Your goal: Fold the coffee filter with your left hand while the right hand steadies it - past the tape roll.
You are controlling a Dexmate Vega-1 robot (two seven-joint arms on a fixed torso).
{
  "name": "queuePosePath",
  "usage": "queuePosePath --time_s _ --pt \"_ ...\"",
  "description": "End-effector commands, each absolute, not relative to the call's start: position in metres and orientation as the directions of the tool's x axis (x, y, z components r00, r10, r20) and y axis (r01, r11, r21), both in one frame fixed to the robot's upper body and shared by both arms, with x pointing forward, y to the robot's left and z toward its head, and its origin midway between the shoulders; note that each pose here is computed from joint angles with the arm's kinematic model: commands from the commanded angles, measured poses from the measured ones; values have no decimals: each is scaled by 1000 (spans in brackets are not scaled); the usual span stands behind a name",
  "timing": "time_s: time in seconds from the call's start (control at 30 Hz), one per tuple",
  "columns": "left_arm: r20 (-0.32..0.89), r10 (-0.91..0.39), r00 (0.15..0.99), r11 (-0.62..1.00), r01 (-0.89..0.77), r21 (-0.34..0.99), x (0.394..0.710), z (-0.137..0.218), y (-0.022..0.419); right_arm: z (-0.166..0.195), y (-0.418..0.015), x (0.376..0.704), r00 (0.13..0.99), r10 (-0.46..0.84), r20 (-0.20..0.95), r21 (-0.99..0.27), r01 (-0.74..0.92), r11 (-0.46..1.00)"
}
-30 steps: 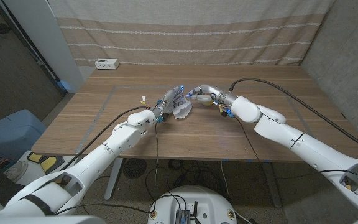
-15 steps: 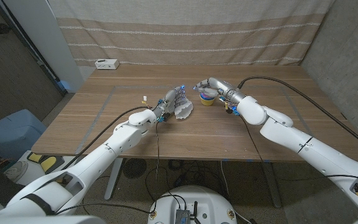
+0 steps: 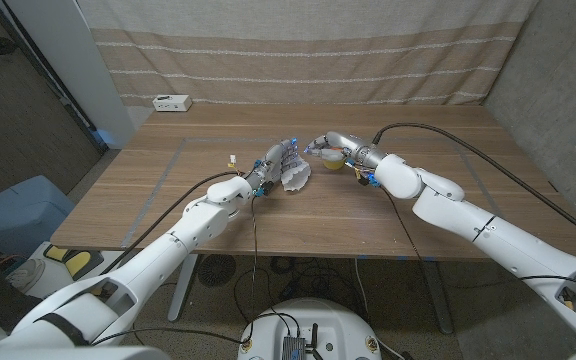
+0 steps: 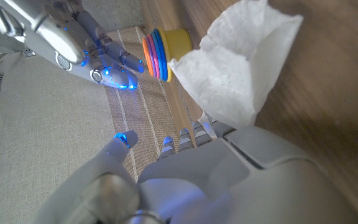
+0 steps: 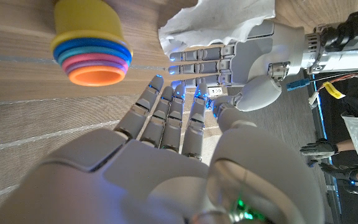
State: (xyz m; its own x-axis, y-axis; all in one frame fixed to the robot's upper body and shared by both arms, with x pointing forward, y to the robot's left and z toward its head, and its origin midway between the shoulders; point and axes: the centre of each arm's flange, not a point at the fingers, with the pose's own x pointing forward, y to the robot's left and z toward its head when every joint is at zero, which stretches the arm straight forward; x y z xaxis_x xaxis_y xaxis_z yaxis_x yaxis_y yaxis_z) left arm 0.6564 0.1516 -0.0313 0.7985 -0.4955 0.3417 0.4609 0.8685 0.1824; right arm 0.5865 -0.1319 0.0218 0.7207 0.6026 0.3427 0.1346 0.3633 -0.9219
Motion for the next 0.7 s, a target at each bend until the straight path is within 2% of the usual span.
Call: queuePosePath --time_s 0.03,0.43,0.7 --pt "343 -473 811 881 444 164 654 -34 154 10 -111 591 713 653 255 -952 65 300" --pt "347 -482 804 875 458 156 655 -37 151 -2 -87 591 686 707 173 -974 12 227" --pt "348 -490 799 871 467 154 656 -39 150 -9 -78 595 699 706 115 -984 -14 175"
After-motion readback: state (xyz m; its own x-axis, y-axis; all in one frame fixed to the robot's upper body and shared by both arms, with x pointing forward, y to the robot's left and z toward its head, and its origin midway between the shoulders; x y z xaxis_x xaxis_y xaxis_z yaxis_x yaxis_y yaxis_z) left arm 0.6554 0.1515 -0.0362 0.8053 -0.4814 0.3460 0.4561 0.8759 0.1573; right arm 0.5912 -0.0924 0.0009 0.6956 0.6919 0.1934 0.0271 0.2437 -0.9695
